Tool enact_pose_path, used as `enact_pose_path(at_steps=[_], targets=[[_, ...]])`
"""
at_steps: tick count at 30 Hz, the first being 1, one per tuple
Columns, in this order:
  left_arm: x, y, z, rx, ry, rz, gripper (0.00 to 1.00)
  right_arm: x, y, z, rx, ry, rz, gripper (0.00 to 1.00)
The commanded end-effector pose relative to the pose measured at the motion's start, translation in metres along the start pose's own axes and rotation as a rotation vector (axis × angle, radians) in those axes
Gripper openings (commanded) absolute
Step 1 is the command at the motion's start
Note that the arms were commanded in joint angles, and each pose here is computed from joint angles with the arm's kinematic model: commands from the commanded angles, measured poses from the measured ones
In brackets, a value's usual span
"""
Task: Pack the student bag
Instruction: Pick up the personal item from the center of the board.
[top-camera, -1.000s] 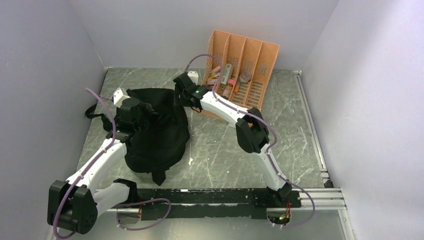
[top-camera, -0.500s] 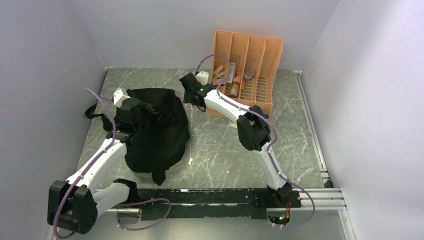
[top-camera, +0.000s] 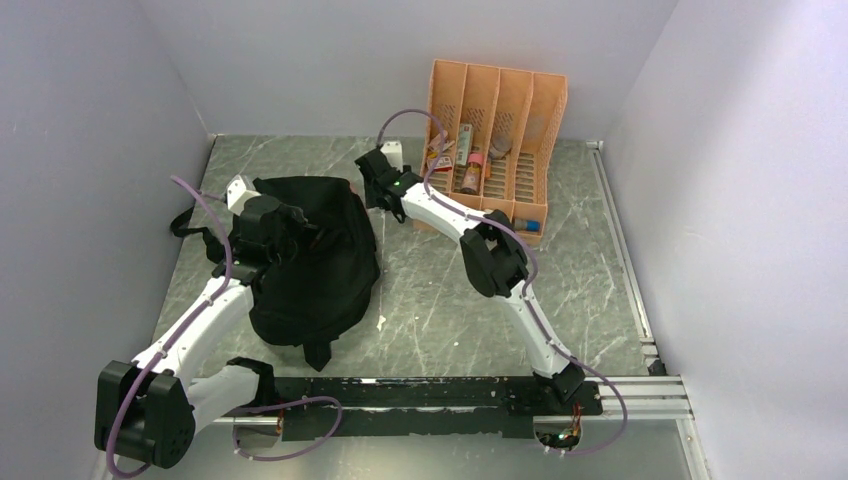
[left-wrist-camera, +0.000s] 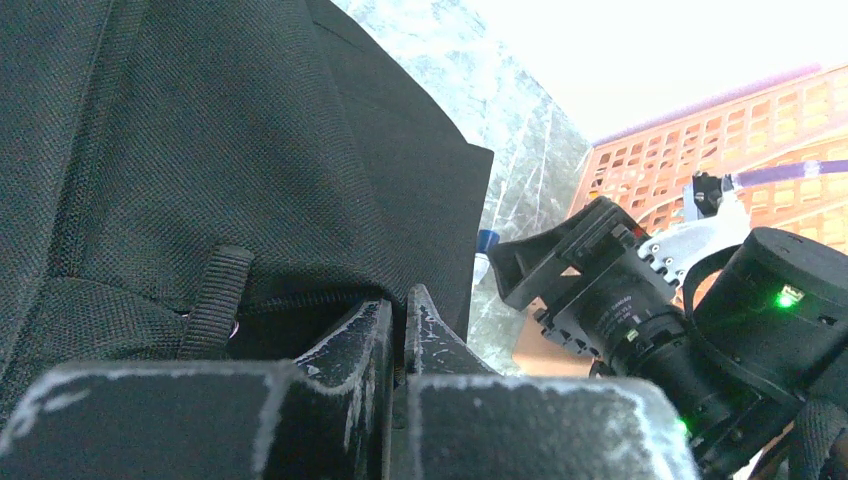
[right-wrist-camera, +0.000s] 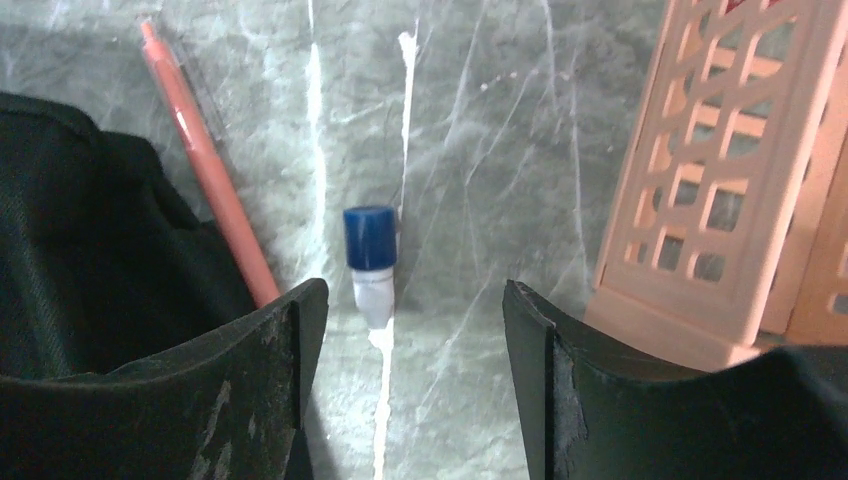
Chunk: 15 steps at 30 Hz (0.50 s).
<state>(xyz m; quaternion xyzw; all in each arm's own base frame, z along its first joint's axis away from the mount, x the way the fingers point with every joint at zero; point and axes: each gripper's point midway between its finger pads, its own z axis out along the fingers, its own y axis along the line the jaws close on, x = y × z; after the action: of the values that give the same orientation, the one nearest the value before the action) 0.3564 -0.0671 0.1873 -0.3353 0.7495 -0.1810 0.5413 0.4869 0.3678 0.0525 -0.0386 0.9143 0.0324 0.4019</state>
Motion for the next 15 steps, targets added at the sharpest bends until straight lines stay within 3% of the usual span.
enact_pose_path(at_steps=[1,15], targets=[[-0.012,-0.03,-0.007,0.101,-0.03,-0.019,0.05,-0.022,-0.015,0.018,0.049,-0.071,-0.043,0.68],[-0.011,-0.03,-0.006,0.099,-0.029,-0.02,0.05,-0.007,0.01,0.032,-0.025,-0.064,-0.111,0.65]])
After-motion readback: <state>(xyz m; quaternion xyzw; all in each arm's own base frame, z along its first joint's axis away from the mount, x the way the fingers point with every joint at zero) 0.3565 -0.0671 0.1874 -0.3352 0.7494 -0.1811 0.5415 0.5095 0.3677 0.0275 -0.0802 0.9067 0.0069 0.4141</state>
